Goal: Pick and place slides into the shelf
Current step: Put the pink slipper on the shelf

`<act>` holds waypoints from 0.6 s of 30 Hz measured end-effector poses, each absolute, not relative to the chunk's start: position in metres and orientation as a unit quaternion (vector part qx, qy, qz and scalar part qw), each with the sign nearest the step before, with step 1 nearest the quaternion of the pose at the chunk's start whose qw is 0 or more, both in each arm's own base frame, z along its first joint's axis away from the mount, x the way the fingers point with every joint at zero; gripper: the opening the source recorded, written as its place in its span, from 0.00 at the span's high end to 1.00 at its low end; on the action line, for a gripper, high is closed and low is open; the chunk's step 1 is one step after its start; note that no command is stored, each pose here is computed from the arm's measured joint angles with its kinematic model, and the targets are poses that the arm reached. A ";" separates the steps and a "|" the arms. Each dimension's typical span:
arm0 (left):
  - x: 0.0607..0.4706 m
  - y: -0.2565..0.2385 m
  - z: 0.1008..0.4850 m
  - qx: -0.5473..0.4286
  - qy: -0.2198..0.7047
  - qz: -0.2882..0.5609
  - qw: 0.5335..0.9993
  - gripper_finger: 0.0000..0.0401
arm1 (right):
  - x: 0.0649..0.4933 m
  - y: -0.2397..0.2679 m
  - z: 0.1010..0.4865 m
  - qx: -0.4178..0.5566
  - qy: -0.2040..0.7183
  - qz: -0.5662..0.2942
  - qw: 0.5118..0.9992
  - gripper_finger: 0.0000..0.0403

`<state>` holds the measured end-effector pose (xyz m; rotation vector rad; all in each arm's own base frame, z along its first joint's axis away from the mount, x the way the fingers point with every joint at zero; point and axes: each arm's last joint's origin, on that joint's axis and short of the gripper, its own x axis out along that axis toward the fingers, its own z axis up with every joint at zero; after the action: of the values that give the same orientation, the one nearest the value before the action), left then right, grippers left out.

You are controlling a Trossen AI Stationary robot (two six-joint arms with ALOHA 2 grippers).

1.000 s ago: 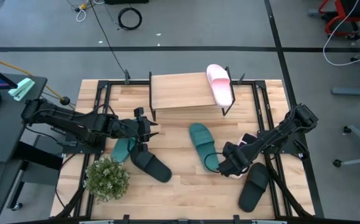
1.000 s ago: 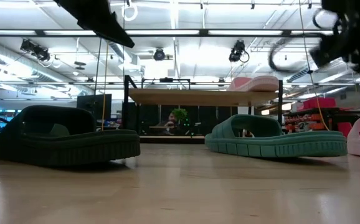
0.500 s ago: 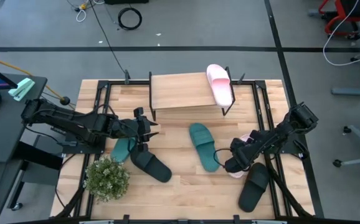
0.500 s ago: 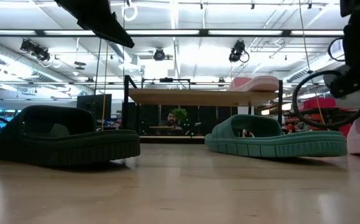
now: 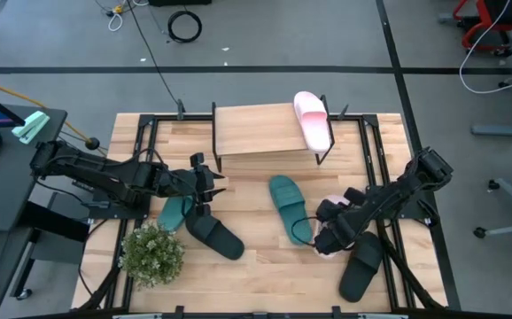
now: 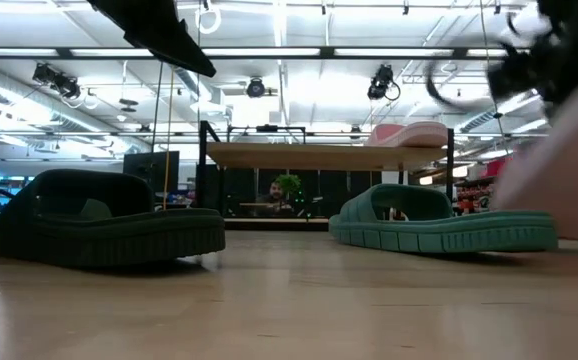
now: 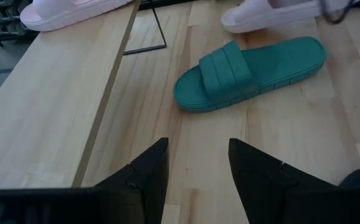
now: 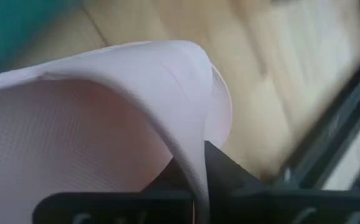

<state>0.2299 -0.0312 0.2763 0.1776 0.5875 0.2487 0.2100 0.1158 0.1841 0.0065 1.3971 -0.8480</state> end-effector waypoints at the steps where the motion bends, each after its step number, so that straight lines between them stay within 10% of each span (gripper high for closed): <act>1: 0.230 -0.031 0.276 0.087 0.288 0.122 0.946 0.57 | 0.216 0.118 0.191 -0.006 0.609 -0.372 0.701 0.97; 9: 0.230 -0.031 0.276 0.087 0.288 0.122 0.946 0.57 | 0.261 0.130 0.274 -0.196 0.414 -0.338 0.822 0.95; 18: 0.231 -0.031 0.278 0.103 0.282 0.117 0.947 0.57 | 0.301 0.071 0.314 -0.371 0.393 -0.403 0.739 0.96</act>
<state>0.2310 -0.0312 0.2779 0.2096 0.5734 0.2390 0.3014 0.0710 0.3141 -0.8146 0.8616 -0.8846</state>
